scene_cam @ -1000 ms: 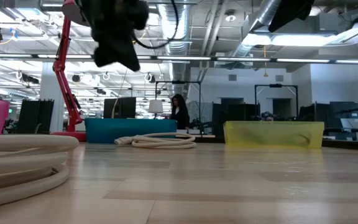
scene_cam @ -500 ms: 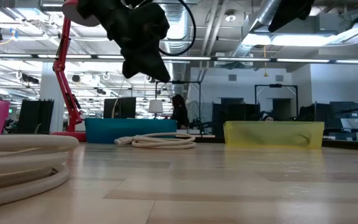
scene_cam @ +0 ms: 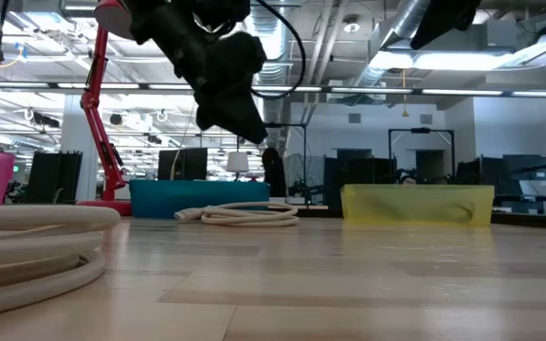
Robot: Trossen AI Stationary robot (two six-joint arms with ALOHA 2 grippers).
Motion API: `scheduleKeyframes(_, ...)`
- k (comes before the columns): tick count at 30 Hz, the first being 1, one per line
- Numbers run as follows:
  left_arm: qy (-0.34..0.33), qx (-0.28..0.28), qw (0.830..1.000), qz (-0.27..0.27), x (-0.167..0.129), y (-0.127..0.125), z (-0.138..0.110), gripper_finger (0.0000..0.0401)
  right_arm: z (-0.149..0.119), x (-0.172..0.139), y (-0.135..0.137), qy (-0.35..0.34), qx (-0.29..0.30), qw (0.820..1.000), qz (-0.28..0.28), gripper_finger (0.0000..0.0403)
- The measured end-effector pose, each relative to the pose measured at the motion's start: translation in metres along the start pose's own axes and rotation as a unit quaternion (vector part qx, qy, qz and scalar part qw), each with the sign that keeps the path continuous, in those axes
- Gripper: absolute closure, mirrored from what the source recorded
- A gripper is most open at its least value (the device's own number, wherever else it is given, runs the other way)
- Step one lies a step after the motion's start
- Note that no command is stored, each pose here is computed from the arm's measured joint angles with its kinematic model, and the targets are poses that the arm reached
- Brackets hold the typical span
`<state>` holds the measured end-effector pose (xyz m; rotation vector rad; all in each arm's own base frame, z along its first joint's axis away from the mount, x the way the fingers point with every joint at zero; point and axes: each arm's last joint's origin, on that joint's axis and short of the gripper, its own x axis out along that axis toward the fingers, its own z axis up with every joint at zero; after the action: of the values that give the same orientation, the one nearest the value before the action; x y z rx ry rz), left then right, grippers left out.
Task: Pick & Place USB Port
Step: Put the brown display cable into the blue bin
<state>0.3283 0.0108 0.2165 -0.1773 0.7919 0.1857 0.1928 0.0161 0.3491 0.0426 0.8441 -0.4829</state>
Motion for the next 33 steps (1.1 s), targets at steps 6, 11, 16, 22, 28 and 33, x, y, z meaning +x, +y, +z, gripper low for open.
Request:
scheduleKeyframes(6,0.032,0.002,0.999,0.007,0.025,0.000,-0.011,0.0275,-0.001,0.000,0.000,0.006,-0.004,1.000,-0.002,0.0403)
scheduleKeyframes(11,0.067,0.005,0.998,0.014,0.048,0.001,-0.024,0.0247,-0.002,0.000,-0.001,0.008,-0.004,1.000,-0.003,0.0403)
scheduleKeyframes(16,0.087,0.005,0.995,0.038,0.064,0.005,-0.033,0.0215,-0.002,0.000,-0.001,0.009,-0.005,1.000,-0.004,0.0403)
scheduleKeyframes(22,0.090,-0.006,0.994,0.061,0.071,0.018,-0.034,0.0185,-0.002,0.000,-0.001,0.009,-0.005,1.000,-0.004,0.0403)
scheduleKeyframes(28,0.086,-0.025,0.994,0.062,0.074,0.028,-0.033,0.0172,-0.002,0.000,-0.001,0.009,-0.005,1.000,-0.004,0.0403)
scheduleKeyframes(33,0.088,-0.046,0.995,0.032,0.074,0.031,-0.031,0.0170,-0.002,0.000,-0.001,0.009,-0.005,1.000,-0.004,0.0403)
